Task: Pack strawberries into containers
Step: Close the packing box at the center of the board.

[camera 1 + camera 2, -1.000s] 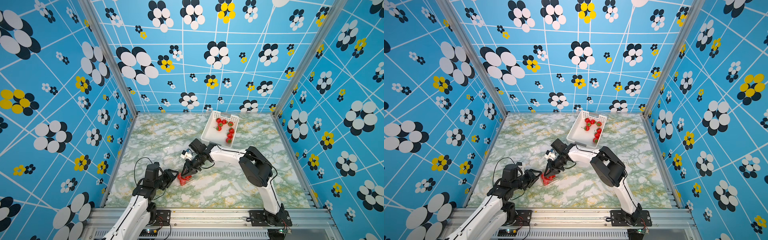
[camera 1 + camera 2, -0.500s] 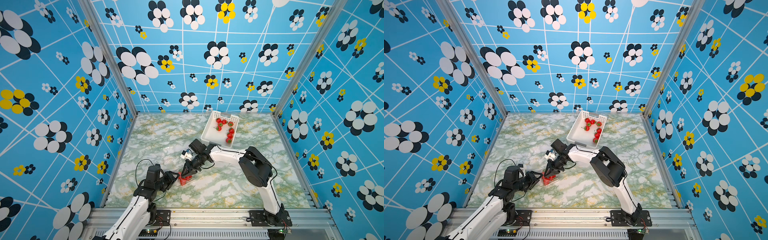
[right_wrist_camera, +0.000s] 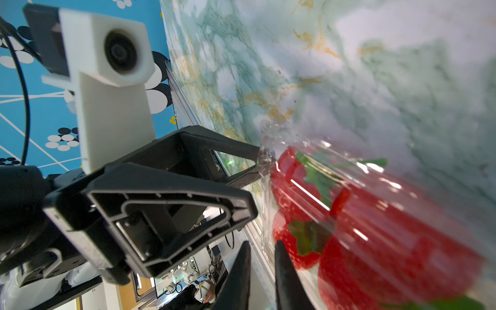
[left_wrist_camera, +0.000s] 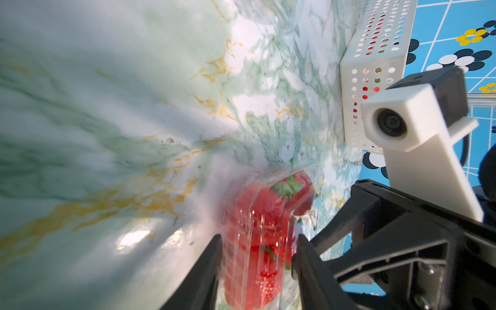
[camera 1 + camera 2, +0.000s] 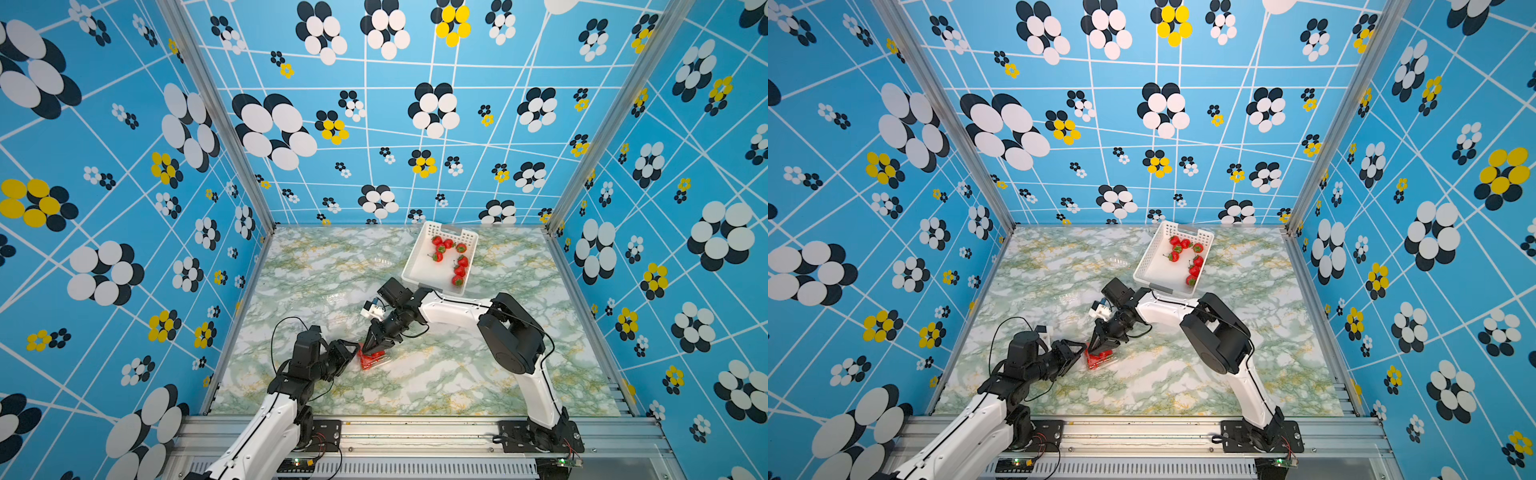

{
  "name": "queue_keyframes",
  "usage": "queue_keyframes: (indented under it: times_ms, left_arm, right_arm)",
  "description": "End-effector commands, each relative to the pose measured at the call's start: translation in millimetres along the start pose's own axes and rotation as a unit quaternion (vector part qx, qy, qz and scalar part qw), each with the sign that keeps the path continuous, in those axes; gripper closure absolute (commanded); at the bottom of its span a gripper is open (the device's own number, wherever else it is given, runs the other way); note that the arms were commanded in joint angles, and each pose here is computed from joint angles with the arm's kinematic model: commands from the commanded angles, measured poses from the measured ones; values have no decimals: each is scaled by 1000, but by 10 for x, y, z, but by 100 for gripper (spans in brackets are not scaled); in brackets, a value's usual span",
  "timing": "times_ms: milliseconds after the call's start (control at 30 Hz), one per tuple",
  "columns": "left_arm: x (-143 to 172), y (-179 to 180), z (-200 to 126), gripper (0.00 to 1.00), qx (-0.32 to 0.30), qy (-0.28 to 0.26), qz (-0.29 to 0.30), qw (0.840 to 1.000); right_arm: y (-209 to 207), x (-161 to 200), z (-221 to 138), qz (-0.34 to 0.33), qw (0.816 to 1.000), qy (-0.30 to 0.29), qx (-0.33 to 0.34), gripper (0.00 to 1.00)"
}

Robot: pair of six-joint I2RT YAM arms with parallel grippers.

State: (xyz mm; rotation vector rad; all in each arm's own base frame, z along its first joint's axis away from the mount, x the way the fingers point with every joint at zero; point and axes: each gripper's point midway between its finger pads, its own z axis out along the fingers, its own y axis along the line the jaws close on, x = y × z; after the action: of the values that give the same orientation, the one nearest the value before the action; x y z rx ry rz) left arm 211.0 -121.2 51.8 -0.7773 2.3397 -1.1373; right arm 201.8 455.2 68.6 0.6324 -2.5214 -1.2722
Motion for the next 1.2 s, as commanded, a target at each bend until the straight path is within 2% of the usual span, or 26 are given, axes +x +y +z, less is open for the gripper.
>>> queue_keyframes:
  times_ms: [0, 233, 267, 800, 1167]
  left_arm:
    - [30, 81, 24, 54, -7, -1, -2, 1000]
    - [25, 62, 99, 56, -6, 8, 0, 1000]
    - [21, 54, 107, 60, -5, 8, 1, 1000]
    - [49, 11, 177, 79, -1, 17, 14, 1000]
    - [34, -1, 155, 76, -5, 13, 19, 1000]
  right_arm:
    - [60, 36, 17, -4, 1000, 3, 2, 81]
    - [62, 34, 14, -4, 1000, 2, 2, 81]
    - [62, 34, 13, -4, 1000, 2, 1, 81]
    - [49, 45, 11, -4, 1000, 1, 4, 82]
    - [68, 57, -33, -11, 1000, 0, 9, 82]
